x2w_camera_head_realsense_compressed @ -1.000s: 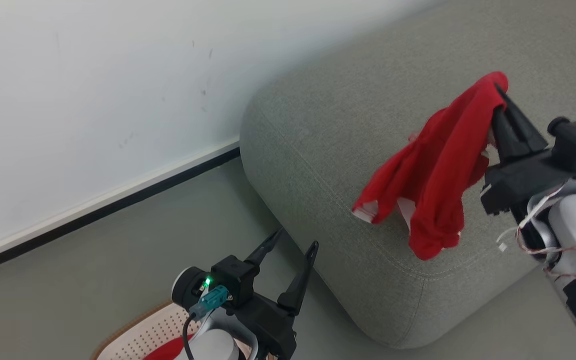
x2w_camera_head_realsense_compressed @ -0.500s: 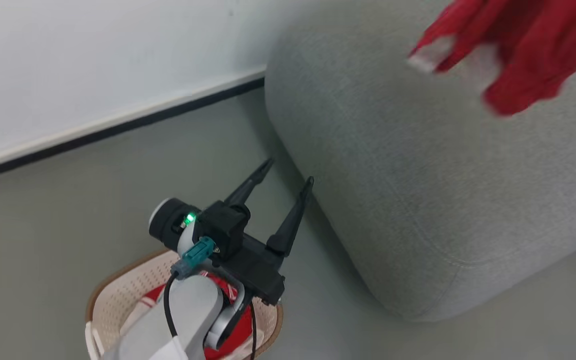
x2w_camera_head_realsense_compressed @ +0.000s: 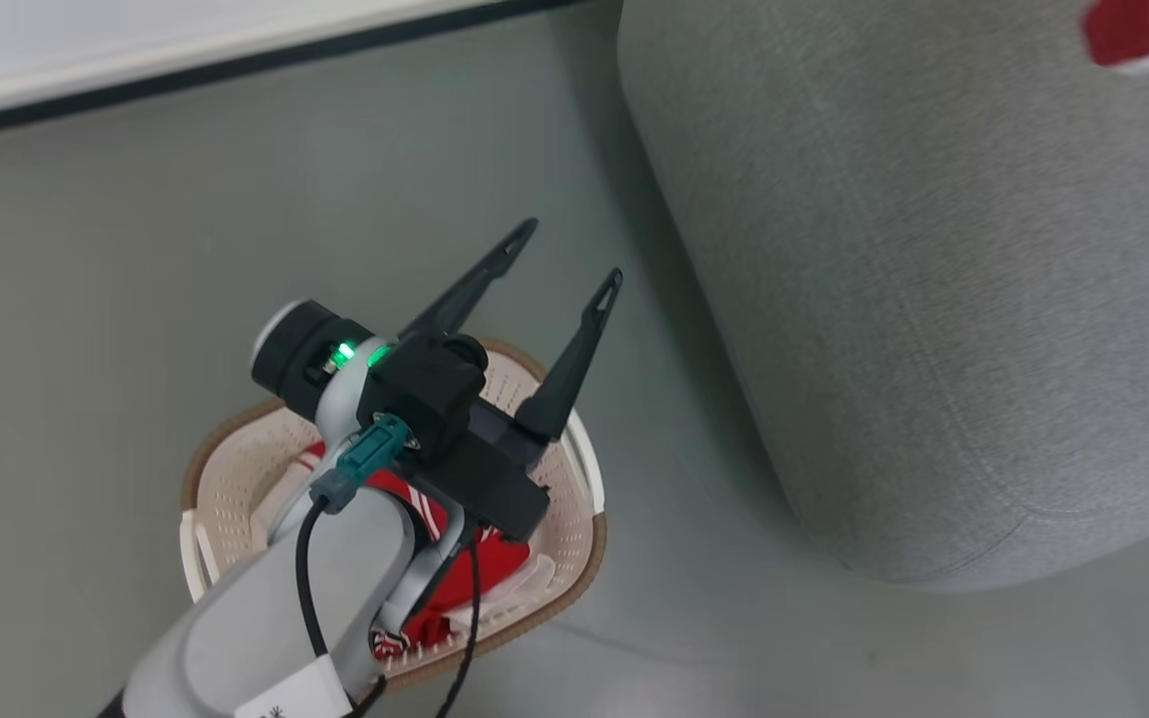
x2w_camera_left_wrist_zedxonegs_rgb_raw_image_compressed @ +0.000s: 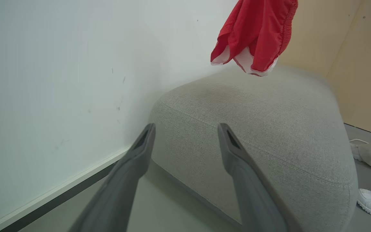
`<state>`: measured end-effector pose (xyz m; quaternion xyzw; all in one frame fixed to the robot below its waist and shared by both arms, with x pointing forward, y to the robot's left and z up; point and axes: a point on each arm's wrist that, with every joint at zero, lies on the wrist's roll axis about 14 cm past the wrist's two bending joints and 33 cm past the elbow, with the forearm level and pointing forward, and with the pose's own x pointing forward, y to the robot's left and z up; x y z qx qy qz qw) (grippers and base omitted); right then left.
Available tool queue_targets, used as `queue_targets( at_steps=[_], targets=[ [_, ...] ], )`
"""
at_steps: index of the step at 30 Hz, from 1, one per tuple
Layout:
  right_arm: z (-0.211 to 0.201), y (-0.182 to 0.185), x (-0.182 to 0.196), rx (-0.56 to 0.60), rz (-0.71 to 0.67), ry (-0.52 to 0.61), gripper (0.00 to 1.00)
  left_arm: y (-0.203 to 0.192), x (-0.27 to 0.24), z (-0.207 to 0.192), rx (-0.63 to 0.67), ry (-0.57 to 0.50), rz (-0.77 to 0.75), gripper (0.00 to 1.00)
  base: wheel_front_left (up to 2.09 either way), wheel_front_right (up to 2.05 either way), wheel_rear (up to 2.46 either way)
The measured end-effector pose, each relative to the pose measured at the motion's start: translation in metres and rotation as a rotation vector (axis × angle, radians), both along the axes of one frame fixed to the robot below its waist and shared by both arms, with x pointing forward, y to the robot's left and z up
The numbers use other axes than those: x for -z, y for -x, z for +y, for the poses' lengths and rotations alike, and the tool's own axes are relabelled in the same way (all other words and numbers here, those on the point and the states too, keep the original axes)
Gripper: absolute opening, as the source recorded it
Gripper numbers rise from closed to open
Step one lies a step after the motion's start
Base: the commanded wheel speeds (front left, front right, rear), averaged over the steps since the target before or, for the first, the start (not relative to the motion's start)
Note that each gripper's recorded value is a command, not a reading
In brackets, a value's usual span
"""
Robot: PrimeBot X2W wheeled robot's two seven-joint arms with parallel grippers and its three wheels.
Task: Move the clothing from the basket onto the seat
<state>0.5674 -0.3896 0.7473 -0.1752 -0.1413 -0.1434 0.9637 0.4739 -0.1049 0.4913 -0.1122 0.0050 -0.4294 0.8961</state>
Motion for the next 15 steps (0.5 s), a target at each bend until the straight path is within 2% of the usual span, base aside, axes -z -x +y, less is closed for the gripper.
queue_targets(
  at_steps=[7,15],
  targets=[
    [-0.012,-0.035,0.068,0.048,0.104,-0.048,0.00,-0.026,0.035,0.021,-0.040,-0.057,0.024,1.00,0.00,0.00,0.00],
    [0.009,-0.062,0.132,0.011,0.208,-0.031,0.00,-0.031,0.070,0.018,-0.025,-0.079,0.091,1.00,0.00,0.00,0.00]
  ],
)
